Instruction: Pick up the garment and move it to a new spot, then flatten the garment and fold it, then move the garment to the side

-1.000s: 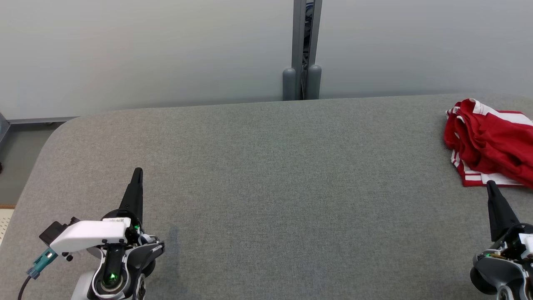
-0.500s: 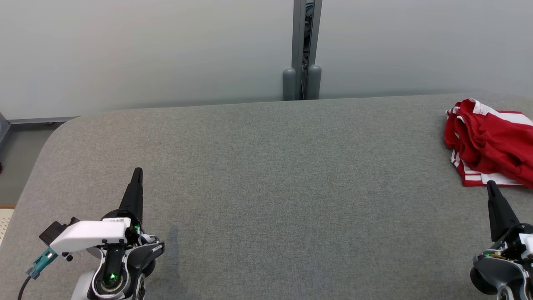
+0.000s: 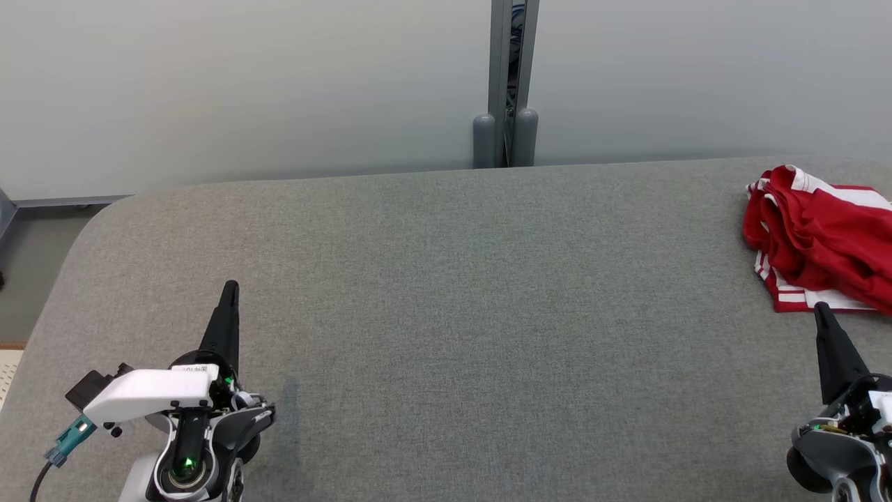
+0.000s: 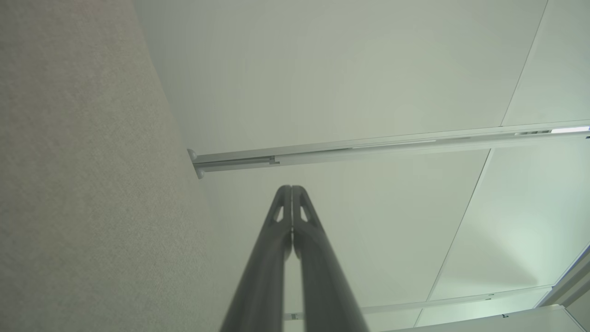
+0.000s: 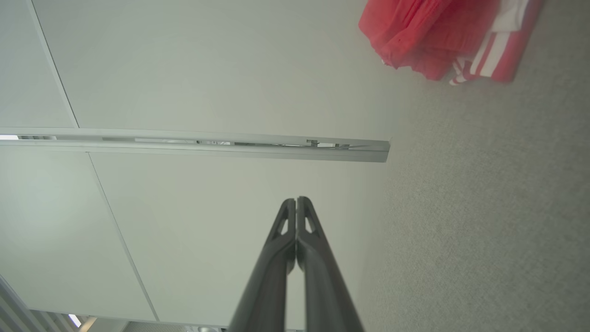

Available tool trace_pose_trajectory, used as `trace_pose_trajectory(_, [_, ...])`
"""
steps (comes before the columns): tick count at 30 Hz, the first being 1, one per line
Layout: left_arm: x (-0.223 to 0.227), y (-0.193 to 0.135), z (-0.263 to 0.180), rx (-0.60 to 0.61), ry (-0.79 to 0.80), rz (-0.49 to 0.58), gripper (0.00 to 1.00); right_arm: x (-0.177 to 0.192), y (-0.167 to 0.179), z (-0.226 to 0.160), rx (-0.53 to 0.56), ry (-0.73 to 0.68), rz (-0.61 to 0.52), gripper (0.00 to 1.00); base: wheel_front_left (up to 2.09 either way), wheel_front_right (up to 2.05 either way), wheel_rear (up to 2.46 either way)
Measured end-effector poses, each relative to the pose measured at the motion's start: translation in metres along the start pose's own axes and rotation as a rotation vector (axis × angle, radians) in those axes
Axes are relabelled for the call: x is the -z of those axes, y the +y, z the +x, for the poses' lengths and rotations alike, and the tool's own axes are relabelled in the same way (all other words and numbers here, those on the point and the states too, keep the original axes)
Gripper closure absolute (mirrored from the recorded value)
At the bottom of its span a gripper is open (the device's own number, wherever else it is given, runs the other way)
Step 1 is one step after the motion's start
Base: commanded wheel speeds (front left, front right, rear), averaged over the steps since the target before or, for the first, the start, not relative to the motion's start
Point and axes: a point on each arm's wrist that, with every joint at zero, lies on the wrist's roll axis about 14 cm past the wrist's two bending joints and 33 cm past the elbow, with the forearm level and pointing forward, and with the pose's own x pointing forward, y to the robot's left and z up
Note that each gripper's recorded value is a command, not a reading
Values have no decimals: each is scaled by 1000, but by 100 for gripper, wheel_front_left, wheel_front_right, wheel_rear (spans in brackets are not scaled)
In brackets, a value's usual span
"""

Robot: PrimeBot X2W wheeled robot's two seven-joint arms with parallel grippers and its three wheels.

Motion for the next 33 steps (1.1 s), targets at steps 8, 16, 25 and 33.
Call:
trace_pose_trajectory(8, [0,0,0,0,0,0,100,0,0,0,0,0,0,100,0,0,0])
trace_pose_trajectory(16, [0,0,0,0,0,0,100,0,0,0,0,-1,0,100,0,0,0])
trace_pose_trajectory(25, [0,0,0,0,0,0,100,0,0,0,0,0,1,100,0,0,0])
trace_pose_trajectory(33, [0,0,0,0,0,0,100,0,0,0,0,0,1,100,0,0,0])
